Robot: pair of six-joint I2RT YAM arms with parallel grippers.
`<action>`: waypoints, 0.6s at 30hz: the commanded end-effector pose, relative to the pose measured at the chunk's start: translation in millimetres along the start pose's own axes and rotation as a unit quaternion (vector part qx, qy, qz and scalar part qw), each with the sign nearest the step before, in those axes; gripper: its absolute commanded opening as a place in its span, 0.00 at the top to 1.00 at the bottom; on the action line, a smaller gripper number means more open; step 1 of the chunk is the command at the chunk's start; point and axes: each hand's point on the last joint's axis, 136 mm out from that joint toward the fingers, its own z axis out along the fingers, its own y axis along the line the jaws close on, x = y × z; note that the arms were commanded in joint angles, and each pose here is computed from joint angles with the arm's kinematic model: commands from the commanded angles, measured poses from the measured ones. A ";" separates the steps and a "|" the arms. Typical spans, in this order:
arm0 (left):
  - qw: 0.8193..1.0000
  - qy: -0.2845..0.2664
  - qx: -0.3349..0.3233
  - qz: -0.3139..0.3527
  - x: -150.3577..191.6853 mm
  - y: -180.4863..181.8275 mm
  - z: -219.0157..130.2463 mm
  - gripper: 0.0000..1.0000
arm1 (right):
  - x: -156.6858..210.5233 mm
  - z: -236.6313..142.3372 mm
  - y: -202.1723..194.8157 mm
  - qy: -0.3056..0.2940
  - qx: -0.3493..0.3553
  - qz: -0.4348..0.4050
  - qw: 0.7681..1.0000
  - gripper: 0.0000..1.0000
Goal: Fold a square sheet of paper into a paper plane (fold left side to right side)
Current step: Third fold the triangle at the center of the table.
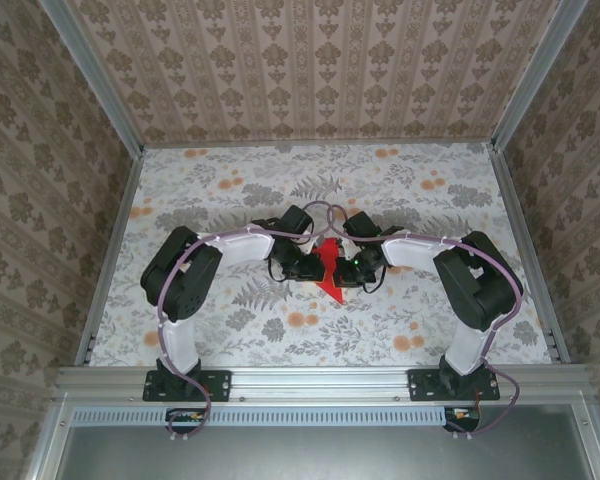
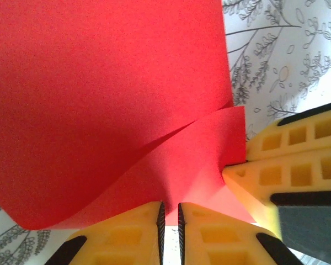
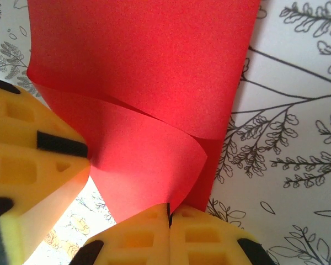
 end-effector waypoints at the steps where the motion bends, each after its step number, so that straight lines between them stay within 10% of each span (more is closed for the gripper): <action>1: 1.000 0.002 -0.016 -0.007 -1.5 7.0 5.3 0.83 | 18.6 13.0 -17.7 0.037 0.042 0.004 0.998 1.00; 10: 0.998 0.024 -0.053 -0.026 14.3 29.6 14.3 0.84 | 11.8 8.3 -12.4 0.025 0.034 0.003 0.999 0.98; 18: 0.997 0.036 -0.064 -0.037 21.9 37.5 18.5 0.85 | -8.3 -32.1 -6.1 -0.040 0.030 0.004 0.999 0.77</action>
